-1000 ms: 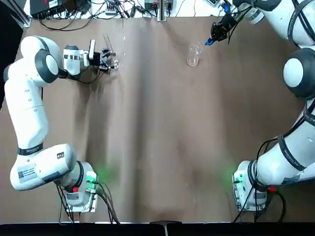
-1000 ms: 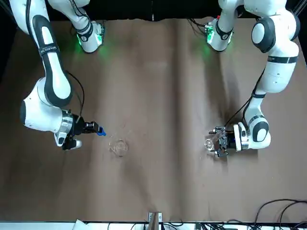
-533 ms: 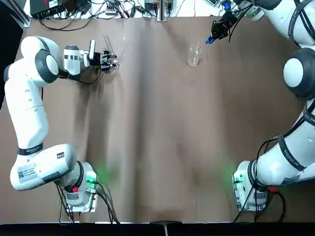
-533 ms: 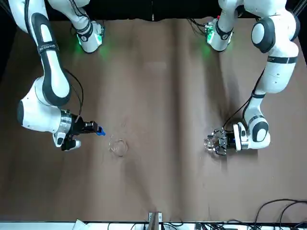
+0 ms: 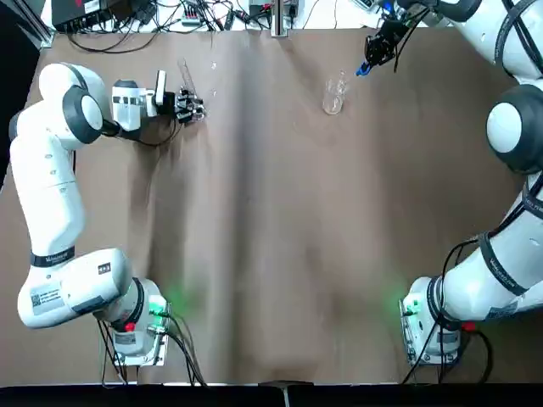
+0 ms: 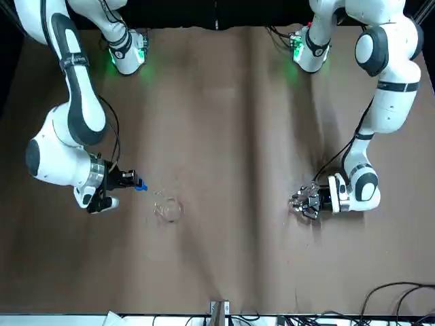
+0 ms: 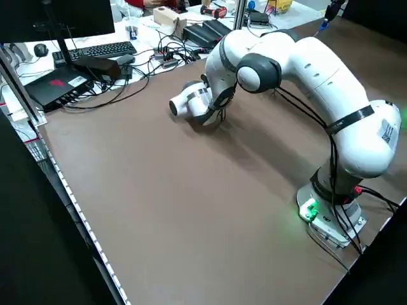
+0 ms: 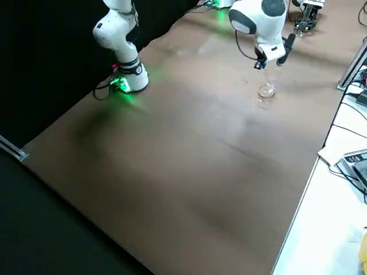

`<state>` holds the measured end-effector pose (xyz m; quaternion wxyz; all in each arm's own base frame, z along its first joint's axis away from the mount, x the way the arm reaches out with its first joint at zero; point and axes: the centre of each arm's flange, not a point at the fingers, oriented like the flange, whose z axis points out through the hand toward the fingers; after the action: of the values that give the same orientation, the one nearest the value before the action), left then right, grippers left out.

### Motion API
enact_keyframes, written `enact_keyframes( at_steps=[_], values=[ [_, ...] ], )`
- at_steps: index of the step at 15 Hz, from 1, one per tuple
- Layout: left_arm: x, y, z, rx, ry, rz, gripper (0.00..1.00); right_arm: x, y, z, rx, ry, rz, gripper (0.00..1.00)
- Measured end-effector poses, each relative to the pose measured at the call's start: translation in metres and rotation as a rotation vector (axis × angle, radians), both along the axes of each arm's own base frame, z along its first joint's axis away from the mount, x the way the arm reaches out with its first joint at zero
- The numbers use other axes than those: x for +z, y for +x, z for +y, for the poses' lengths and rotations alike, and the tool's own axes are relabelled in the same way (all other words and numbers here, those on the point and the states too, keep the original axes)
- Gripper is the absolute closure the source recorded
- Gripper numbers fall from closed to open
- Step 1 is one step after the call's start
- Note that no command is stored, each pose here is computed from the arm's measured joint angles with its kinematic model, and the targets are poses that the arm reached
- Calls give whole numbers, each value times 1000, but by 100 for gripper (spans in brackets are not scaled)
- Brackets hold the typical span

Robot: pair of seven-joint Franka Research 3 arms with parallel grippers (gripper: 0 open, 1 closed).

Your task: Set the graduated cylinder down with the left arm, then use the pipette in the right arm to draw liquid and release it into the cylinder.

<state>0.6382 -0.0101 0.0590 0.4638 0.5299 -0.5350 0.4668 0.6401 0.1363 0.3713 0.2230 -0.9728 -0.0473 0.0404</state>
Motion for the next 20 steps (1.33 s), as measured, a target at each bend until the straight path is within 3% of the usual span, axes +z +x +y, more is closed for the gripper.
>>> enact_keyframes(
  at_steps=[10, 16, 20],
  values=[
    [4, 5, -19, -8, -12, -8, 70, 12, 1, 1, 2, -9, 8, 90],
    [19, 19, -57, -15, 17, -34, 70, 9, -5, 19, 23, -109, 19, 91],
    [22, 22, -71, -13, 37, -43, 70, 9, -8, 28, 25, -128, 23, 91]
  ],
)
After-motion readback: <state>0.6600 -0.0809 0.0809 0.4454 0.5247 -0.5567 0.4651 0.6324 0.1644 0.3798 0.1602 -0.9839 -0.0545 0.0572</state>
